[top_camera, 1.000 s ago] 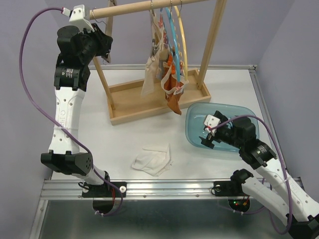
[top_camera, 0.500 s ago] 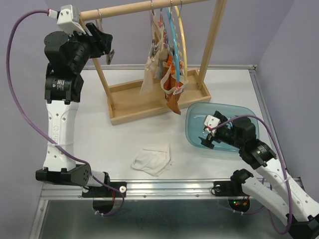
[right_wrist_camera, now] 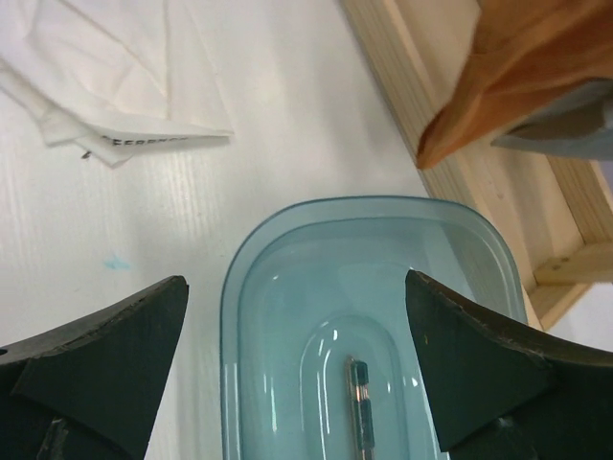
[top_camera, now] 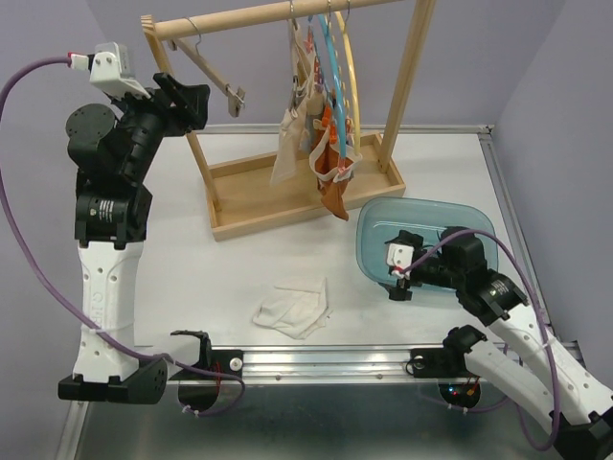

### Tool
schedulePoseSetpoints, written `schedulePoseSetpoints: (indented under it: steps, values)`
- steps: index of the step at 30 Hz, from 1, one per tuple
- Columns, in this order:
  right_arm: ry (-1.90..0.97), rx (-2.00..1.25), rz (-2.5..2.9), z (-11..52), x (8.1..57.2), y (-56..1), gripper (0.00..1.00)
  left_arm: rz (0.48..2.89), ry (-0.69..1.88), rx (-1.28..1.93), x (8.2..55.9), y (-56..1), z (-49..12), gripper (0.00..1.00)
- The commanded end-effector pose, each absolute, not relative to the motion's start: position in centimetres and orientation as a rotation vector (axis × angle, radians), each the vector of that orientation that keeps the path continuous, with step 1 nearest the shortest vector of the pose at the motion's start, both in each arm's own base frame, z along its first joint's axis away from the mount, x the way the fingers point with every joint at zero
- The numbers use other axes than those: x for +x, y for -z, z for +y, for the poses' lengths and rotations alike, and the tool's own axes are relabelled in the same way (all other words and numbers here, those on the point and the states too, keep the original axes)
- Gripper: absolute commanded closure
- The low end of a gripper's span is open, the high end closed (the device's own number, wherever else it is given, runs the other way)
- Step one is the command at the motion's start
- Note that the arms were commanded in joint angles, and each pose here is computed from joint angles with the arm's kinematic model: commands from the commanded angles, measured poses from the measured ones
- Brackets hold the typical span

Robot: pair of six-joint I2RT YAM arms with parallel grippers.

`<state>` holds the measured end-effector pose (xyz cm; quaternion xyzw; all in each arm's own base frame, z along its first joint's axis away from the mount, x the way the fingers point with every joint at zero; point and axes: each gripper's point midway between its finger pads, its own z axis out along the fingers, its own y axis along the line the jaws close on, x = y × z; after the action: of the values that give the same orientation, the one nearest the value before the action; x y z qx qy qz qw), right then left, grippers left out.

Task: Remove the underwear clipped to the hanger
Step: Place the hanger at the clothesline, then pick up the underwear from the center of the board.

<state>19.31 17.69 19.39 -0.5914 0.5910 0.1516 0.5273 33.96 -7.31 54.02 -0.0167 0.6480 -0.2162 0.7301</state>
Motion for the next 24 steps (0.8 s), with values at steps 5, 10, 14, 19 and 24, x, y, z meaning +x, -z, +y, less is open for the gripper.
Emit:
schedulePoseSetpoints:
  steps: [5, 10, 14, 19, 24]
  values:
    - [-0.613, -1.704, 1.217, 21.2, 16.4, -17.6, 0.00, 1.268, 0.440, 0.030, 27.1, -53.6, -6.6, 0.14]
    - [-0.772, -1.775, 1.220, 23.7, 16.4, -17.5, 0.00, 1.260, 0.394, 0.052, 24.5, -49.6, -6.1, 0.12]
    - [-0.743, -1.983, 1.249, 27.9, 15.6, -14.9, 0.00, 1.297, 0.401, 0.053, 23.9, -43.4, -6.2, 0.10]
    - [-0.657, -2.172, 1.255, 32.7, 14.9, -11.9, 0.00, 1.337, 0.386, 0.024, 24.3, -38.3, -5.8, 0.10]
    - [-0.586, -2.314, 1.249, 36.5, 13.7, -8.5, 0.00, 1.349, 0.391, 0.017, 24.1, -35.2, -5.8, 0.10]
